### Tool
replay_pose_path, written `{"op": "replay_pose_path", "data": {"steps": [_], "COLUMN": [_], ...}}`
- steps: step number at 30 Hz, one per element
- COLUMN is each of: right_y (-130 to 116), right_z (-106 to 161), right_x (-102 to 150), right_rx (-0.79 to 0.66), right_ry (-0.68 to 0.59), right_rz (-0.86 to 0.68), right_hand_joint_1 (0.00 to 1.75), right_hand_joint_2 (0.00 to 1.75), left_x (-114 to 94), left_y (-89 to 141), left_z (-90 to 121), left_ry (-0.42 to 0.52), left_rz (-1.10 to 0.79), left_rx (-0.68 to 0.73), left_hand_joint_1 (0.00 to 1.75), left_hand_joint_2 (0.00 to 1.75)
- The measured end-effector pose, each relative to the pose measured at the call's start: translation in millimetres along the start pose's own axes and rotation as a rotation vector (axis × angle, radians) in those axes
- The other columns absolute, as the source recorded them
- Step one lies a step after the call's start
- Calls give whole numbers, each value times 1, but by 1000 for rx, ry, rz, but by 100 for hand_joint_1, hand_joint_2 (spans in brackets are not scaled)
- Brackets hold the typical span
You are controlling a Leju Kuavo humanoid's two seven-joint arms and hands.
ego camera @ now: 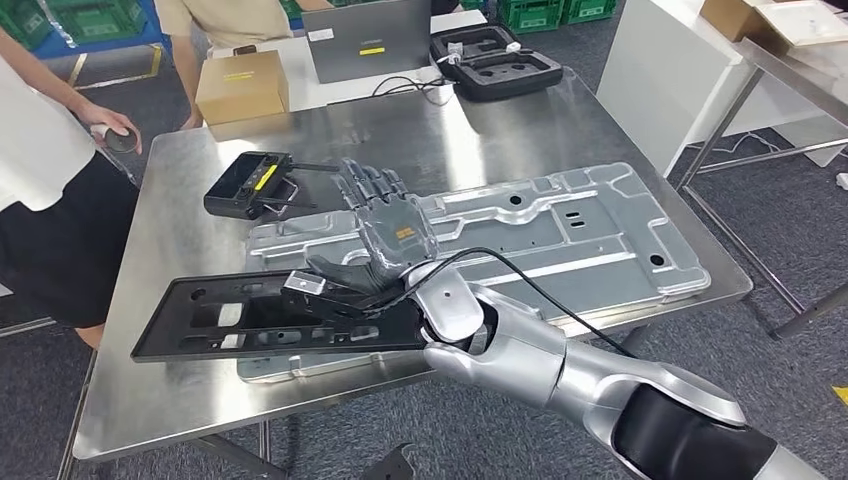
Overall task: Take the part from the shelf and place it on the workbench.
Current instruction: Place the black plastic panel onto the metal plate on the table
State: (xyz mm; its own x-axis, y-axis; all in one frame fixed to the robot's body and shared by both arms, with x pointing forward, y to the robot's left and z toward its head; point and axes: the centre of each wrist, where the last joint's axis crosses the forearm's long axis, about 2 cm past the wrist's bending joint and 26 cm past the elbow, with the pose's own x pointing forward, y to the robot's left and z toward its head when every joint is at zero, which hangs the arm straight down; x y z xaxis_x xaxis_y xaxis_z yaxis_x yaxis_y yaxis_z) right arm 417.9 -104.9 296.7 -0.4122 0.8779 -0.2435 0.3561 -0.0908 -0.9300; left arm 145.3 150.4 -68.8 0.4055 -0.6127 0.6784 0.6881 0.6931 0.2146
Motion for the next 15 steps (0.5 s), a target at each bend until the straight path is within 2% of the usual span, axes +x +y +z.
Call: {"op": "replay_pose_path", "data": {"steps": [15], "right_y": [-20], "right_z": [16], "right_x": [11], "right_rx": [-87], "right_ry": [-71], "right_rz": [-168], "right_hand_joint_1": [0], "right_hand_joint_2": [0], "left_x": [-4], "left_y": [-2], "left_z": [2], "left_ry": [7], "left_rz": [1], "left_rx": [4], "left_hand_joint_1": [0], "left_hand_joint_2": [0]}}
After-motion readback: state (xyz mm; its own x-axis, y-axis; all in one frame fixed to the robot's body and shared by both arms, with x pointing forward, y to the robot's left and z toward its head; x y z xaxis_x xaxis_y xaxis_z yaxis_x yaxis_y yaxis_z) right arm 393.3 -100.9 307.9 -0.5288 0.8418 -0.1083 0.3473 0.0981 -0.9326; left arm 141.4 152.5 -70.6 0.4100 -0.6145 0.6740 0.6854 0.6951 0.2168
